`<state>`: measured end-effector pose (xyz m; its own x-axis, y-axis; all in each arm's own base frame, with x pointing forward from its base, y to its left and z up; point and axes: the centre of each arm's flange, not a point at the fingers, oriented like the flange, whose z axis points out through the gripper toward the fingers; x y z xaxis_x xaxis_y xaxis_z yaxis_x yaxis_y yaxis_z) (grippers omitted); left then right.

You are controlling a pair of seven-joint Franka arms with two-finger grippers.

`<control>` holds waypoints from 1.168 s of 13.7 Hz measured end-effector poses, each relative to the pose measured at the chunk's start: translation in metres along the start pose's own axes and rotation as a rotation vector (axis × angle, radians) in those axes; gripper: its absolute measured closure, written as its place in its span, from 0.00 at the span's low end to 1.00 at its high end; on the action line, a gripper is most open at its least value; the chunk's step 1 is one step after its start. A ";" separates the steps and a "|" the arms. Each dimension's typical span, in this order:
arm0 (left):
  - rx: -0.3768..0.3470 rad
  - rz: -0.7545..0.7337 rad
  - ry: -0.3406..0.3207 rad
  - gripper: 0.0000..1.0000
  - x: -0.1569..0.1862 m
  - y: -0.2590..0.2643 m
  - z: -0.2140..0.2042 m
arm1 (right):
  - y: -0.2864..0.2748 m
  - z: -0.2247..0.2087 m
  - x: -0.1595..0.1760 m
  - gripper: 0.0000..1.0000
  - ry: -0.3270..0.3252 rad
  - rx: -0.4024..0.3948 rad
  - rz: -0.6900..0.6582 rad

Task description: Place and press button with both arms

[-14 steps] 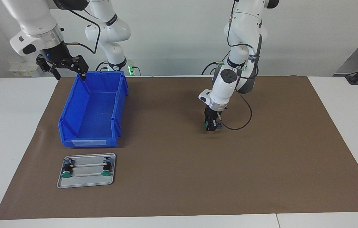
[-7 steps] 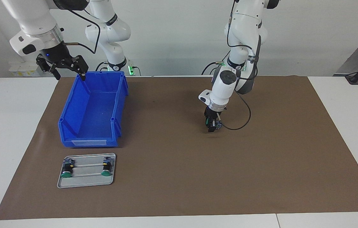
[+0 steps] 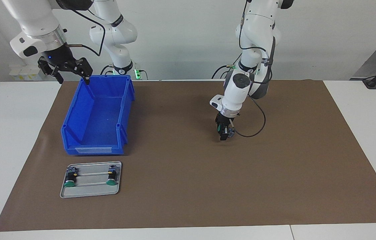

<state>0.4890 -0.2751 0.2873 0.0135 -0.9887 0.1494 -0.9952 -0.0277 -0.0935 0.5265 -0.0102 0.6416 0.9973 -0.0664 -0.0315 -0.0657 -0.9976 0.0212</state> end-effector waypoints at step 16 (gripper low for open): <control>-0.077 -0.306 0.438 0.99 -0.084 -0.045 -0.018 | 0.003 -0.001 0.004 0.00 0.028 0.002 0.040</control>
<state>0.5306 -0.1882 0.2972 0.2792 -0.7824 0.5567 -0.9564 -0.2780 0.0889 0.5299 -0.0139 0.6421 0.9944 -0.1059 -0.0026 -0.1058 -0.9942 0.0195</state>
